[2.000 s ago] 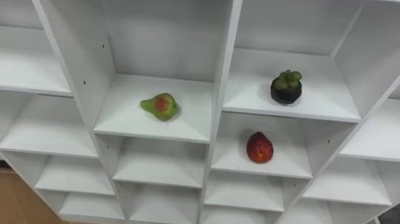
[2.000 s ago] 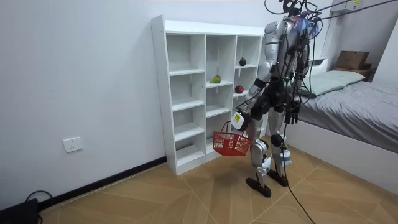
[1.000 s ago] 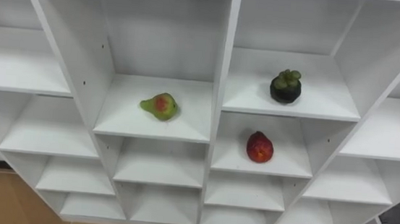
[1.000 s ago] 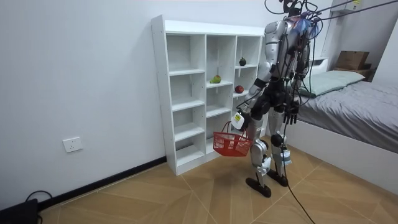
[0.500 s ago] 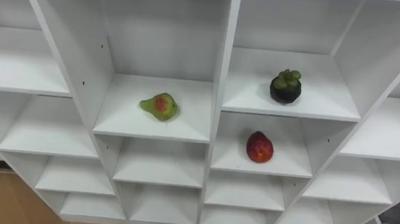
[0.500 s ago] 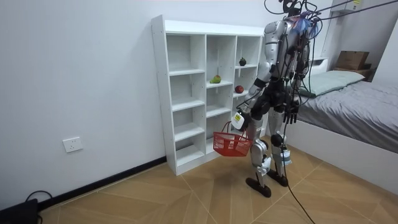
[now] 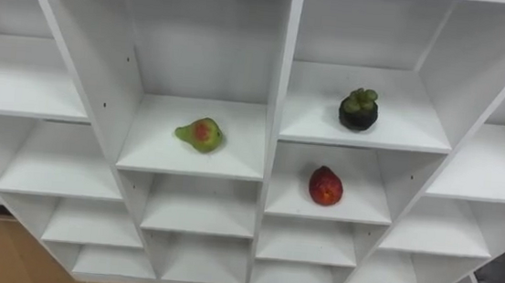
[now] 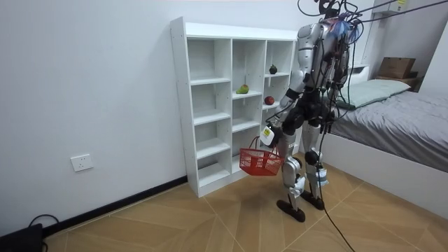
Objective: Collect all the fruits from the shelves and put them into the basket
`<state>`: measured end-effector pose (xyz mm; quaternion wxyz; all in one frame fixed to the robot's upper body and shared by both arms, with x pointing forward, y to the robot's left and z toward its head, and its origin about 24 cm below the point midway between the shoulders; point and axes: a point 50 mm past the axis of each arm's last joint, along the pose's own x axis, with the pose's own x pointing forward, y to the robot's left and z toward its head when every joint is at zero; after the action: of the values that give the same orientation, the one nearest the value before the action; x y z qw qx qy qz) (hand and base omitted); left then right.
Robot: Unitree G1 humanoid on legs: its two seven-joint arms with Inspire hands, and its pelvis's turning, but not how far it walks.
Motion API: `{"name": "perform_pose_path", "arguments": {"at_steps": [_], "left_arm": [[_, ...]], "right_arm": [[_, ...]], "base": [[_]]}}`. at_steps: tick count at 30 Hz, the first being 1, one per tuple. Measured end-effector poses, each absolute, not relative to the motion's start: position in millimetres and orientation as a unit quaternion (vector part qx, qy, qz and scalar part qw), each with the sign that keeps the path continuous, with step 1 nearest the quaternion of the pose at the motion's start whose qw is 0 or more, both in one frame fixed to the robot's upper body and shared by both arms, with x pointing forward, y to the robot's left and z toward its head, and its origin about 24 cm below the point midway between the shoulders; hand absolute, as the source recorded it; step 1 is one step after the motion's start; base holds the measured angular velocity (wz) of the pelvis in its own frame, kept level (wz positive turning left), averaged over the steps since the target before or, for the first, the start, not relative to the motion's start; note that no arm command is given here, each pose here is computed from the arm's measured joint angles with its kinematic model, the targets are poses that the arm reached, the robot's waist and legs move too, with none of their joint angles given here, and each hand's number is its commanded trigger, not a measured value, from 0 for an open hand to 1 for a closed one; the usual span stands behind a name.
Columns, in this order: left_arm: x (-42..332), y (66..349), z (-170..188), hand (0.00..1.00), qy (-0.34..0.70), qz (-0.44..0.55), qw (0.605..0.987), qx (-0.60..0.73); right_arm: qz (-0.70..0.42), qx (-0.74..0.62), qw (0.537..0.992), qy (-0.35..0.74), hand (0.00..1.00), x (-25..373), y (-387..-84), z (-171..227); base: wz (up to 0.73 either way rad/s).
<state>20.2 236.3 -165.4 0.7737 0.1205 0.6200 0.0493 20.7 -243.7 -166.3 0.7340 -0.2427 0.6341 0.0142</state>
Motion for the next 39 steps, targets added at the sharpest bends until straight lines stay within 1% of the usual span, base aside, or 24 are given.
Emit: {"name": "perform_pose_path", "arguments": {"at_steps": [1,4,6,7,9,12,16,19,21,24,39], "left_arm": [[21,236,-165,1.00,0.619,0.050,0.775,0.121],[29,237,-163,1.00,0.601,0.052,0.787,0.125],[41,238,-159,1.00,0.573,0.051,0.807,0.129],[43,238,-158,1.00,0.568,0.051,0.811,0.130],[48,237,-157,1.00,0.551,0.054,0.822,0.133],[52,236,-155,1.00,0.532,0.063,0.835,0.124],[51,234,-155,1.00,0.519,0.074,0.846,0.100],[50,234,-154,1.00,0.515,0.073,0.848,0.101],[46,234,-154,1.00,0.513,0.074,0.849,0.101],[46,234,-154,1.00,0.511,0.072,0.850,0.100],[40,232,-156,1.00,0.524,0.068,0.843,0.096]], "right_arm": [[0.007,-0.244,0.742,0.625,0.00,24,-245,-165],[-0.034,-0.254,0.789,0.558,0.00,50,-249,-153],[-0.059,-0.270,0.840,0.468,0.00,85,-249,-134],[-0.064,-0.273,0.852,0.442,0.00,93,-248,-128],[-0.077,-0.276,0.886,0.364,0.00,116,-242,-109],[-0.079,-0.273,0.913,0.293,0.00,131,-229,-92],[-0.080,-0.268,0.930,0.241,0.00,144,-222,-76],[-0.096,-0.264,0.943,0.177,0.00,157,-222,-52],[-0.104,-0.260,0.953,0.113,0.00,167,-218,-29],[-0.110,-0.255,0.959,0.055,0.00,175,-214,-9],[-0.127,-0.256,0.957,-0.038,0.00,188,-208,28]], "base": [[-0.04],[-0.07],[-0.13],[-0.13],[-0.07],[0.00],[-0.06],[-0.07],[-0.05],[0.00],[-0.01]]}}
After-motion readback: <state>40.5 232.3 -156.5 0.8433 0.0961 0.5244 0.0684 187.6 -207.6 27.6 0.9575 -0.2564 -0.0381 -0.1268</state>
